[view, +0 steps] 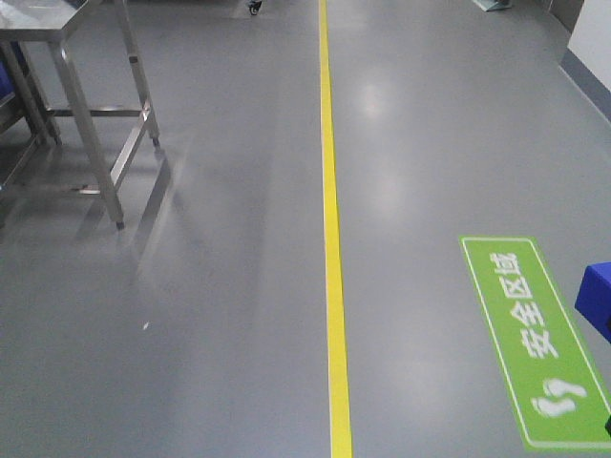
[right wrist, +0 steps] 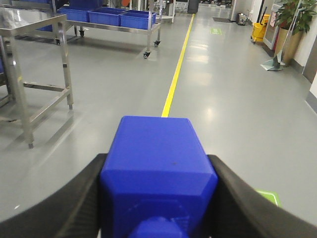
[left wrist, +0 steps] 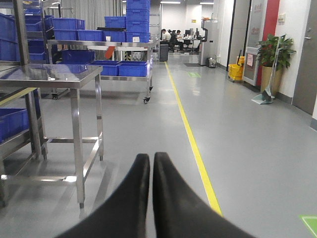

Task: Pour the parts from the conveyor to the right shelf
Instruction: 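Drive along the yellow floor line toward the bin shelves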

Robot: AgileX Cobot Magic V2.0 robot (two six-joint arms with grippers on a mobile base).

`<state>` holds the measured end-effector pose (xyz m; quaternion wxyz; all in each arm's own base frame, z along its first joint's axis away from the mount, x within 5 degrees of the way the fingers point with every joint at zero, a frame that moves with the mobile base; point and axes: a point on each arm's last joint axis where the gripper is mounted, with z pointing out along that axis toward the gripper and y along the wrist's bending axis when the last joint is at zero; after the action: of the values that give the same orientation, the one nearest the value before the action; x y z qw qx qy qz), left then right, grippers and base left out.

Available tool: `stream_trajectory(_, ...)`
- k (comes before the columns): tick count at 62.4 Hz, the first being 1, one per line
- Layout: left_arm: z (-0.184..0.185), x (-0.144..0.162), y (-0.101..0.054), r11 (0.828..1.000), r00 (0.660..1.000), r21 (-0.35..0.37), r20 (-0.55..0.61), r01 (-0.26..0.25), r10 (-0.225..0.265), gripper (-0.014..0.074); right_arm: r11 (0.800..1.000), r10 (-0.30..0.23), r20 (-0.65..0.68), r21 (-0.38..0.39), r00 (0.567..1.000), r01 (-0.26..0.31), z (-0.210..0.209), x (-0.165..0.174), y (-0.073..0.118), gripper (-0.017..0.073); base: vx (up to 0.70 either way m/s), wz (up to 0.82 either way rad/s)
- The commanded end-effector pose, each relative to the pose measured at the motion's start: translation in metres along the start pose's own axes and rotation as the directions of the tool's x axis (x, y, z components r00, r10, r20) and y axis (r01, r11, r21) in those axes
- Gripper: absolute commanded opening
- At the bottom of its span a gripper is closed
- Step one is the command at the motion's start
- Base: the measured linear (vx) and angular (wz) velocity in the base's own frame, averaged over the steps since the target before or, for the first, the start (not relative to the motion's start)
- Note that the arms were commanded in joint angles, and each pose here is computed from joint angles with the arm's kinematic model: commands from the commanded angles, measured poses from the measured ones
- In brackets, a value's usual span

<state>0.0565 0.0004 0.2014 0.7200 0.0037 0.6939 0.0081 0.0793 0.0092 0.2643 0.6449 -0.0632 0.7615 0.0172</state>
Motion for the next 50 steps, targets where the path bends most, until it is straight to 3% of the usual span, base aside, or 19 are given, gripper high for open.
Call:
stream_trajectory(1, -0.0003, 0.0026, -0.0003, 1.000, 0.998, 0.002, 0.060, 0.010, -0.010, -0.0006, 1.000, -0.007, 0.103, 0.021, 0.995, 0.004, -0.0021, -0.0167, -0.0023, -0.0005, 0.77, 0.00)
stream_trajectory(50, -0.0003, 0.0026, -0.0003, 1.000, 0.998, 0.002, 0.060, 0.010, -0.010, -0.0006, 1.000, -0.007, 0.103, 0.021, 0.995, 0.004, -0.0021, -0.0167, -0.0023, -0.0005, 0.80, 0.00)
